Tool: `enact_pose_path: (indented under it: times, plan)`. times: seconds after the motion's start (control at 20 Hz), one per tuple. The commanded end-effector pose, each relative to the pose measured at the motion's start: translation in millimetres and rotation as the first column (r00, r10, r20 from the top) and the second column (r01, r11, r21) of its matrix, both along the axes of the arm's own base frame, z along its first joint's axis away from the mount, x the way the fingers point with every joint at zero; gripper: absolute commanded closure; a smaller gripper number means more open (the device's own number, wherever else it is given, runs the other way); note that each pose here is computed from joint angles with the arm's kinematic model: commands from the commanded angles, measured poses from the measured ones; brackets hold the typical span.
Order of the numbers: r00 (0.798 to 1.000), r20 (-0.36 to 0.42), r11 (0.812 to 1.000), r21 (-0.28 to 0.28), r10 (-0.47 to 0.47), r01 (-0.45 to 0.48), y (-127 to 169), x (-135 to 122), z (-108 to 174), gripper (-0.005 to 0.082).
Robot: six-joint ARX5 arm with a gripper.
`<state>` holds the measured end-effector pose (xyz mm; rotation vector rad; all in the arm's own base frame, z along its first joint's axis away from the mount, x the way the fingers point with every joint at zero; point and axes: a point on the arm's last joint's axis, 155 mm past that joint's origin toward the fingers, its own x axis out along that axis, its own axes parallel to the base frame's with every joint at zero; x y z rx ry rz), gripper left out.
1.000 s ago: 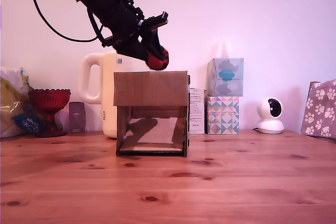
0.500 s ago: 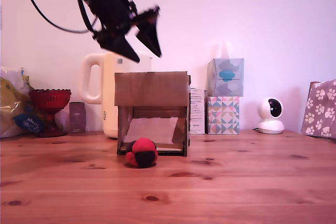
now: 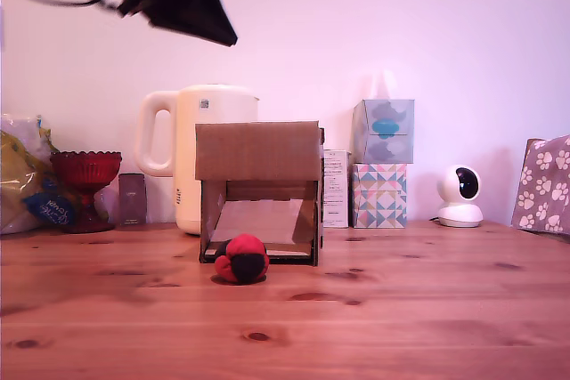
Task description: Drop the footbag into the cardboard dice tower
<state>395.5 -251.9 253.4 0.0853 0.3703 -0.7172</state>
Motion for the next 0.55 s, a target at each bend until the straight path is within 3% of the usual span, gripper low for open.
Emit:
enact_pose_path:
  times: [0.0,0.2,0.35,0.5]
  plan:
    - [0.999,0.046,0.998,-0.062,0.000,0.002,3.0,-12.8,-0.9,0.0793]
    - [0.997,0.077,0.992,-0.124,0.005,0.005,20.5,-56.3,-31.7,0.0793]
    - [0.999,0.034,0.991,-0.130,0.013,-0.009,36.3,-85.8,-67.2,0.0793]
    - [1.000,-0.011,0.987,-0.159,0.028,-0.029,47.1,-106.1,-83.8,0.0793]
